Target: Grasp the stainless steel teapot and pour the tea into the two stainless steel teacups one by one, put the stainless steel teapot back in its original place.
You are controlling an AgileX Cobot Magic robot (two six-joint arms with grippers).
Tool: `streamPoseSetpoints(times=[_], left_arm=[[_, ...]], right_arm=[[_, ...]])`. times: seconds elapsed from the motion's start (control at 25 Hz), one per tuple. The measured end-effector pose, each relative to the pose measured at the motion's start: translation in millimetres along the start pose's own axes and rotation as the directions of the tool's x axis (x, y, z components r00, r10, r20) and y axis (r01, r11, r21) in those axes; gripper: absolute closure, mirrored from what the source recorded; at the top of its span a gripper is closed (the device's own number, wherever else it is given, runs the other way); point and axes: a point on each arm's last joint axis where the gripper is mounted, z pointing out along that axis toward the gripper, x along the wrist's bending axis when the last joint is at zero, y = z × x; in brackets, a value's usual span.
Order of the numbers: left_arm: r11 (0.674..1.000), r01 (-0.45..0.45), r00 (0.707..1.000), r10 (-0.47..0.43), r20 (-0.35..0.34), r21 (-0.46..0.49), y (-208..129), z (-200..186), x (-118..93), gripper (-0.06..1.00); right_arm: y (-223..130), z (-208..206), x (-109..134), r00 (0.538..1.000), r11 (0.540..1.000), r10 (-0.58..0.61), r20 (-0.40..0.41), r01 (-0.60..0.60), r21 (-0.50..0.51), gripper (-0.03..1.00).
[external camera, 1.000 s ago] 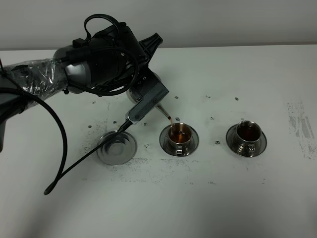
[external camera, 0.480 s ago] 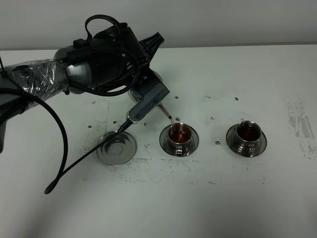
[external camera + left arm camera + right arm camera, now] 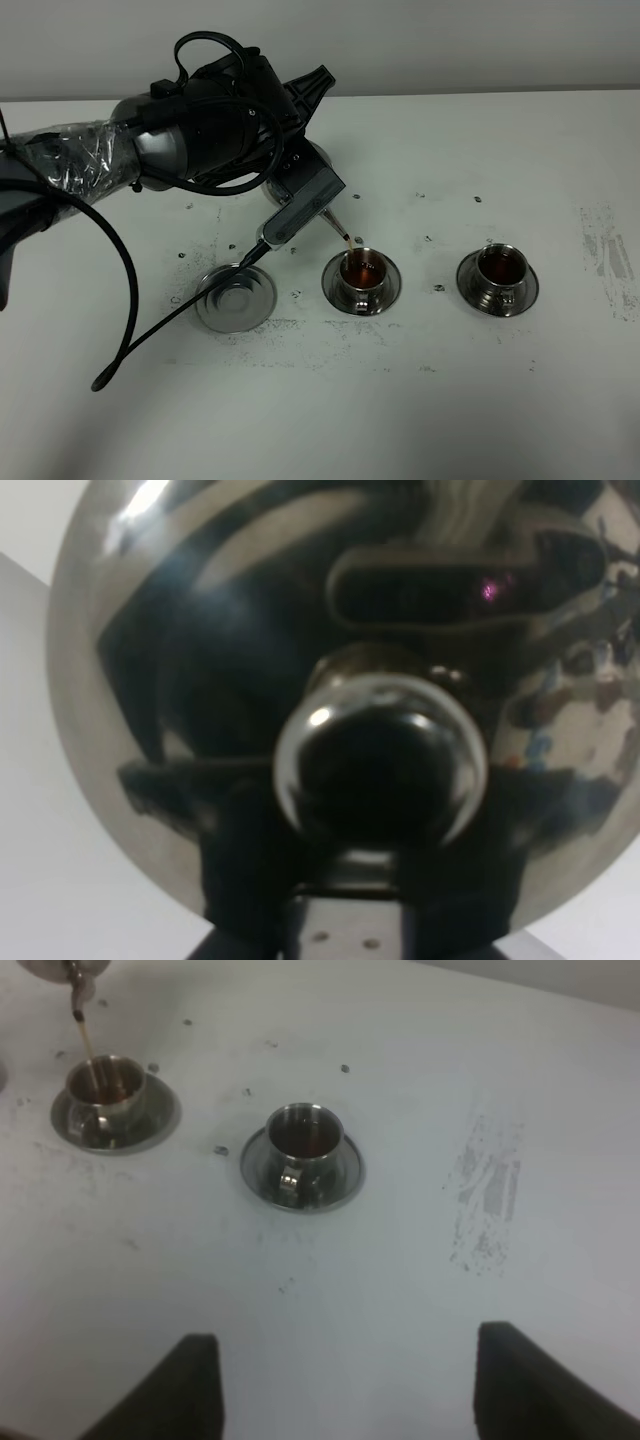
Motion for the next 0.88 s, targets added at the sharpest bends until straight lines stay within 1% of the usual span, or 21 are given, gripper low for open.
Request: streamPoseSetpoints(times=[0.72,0.88], left_arm=[[1.000,-0.007,1.000,0.007,-0.007,0.001,-0.1,0.0,0.6,0.77],[1.000,-0.020,1.000,0.020,-0.009,0.001,-0.1,0.0,0.8,0.77]], right_arm=[[0.0,0.0,0.0,1.000,1.000,0.000,0.000,0.000,0.000,0.45],[0.0,0.0,0.0,1.000,1.000,0.000,0.000,0.000,0.000,0.45]])
